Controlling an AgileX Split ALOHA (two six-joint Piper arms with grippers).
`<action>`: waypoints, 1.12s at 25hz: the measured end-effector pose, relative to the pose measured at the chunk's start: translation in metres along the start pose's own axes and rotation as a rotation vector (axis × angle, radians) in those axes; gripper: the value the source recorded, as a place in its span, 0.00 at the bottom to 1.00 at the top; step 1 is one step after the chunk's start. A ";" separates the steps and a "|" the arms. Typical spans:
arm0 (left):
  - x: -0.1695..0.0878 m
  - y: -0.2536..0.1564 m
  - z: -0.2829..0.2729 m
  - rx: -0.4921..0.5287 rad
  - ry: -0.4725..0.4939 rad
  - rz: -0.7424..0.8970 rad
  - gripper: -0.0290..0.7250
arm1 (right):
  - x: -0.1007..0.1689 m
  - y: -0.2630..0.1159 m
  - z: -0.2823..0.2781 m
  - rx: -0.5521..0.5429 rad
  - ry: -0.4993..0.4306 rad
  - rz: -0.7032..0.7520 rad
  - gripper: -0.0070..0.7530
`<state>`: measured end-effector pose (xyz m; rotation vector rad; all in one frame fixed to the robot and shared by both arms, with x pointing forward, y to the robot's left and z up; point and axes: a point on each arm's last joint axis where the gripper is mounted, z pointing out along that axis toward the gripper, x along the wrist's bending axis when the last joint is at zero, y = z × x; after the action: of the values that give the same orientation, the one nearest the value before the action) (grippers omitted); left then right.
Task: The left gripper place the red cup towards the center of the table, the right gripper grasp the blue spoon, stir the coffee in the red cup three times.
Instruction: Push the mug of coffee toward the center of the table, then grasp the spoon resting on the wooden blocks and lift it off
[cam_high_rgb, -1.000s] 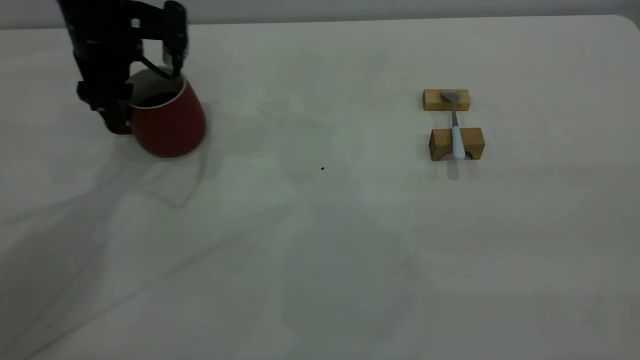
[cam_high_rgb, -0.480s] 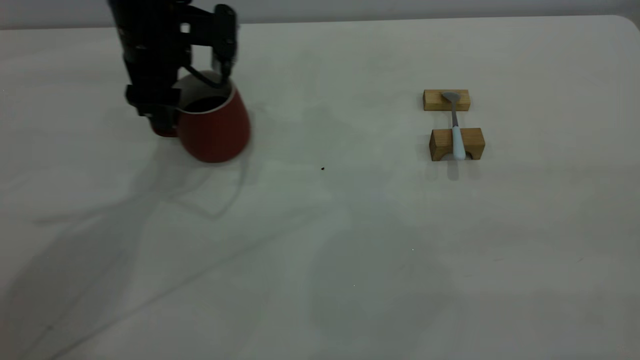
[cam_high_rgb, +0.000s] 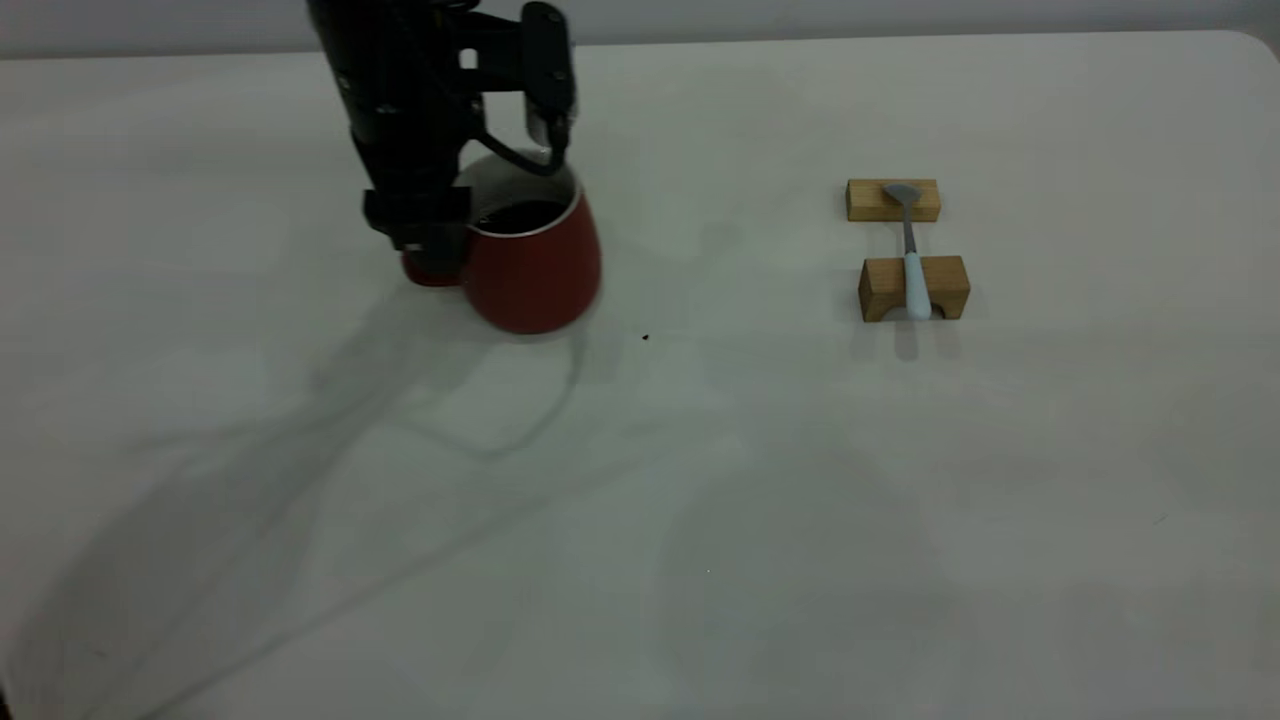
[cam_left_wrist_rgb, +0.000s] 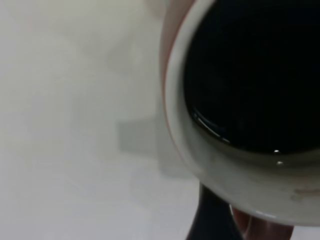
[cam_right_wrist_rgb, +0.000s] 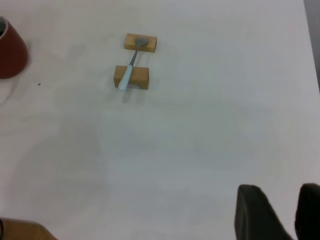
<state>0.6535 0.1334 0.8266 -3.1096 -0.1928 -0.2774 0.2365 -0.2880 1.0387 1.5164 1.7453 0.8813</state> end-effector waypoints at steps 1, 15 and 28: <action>-0.001 0.003 0.000 -0.009 0.000 -0.003 0.83 | 0.000 0.000 0.000 0.000 0.000 0.000 0.33; 0.002 0.007 -0.040 -0.039 0.012 -0.090 0.83 | 0.000 0.000 0.000 0.000 0.000 0.000 0.33; -0.029 -0.041 -0.240 0.061 0.009 -0.598 0.83 | 0.000 0.000 0.000 0.000 0.001 0.000 0.33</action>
<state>0.5777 0.1646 1.0573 -2.9048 -1.1053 -0.2791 0.2365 -0.2879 1.0387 1.5166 1.7455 0.8823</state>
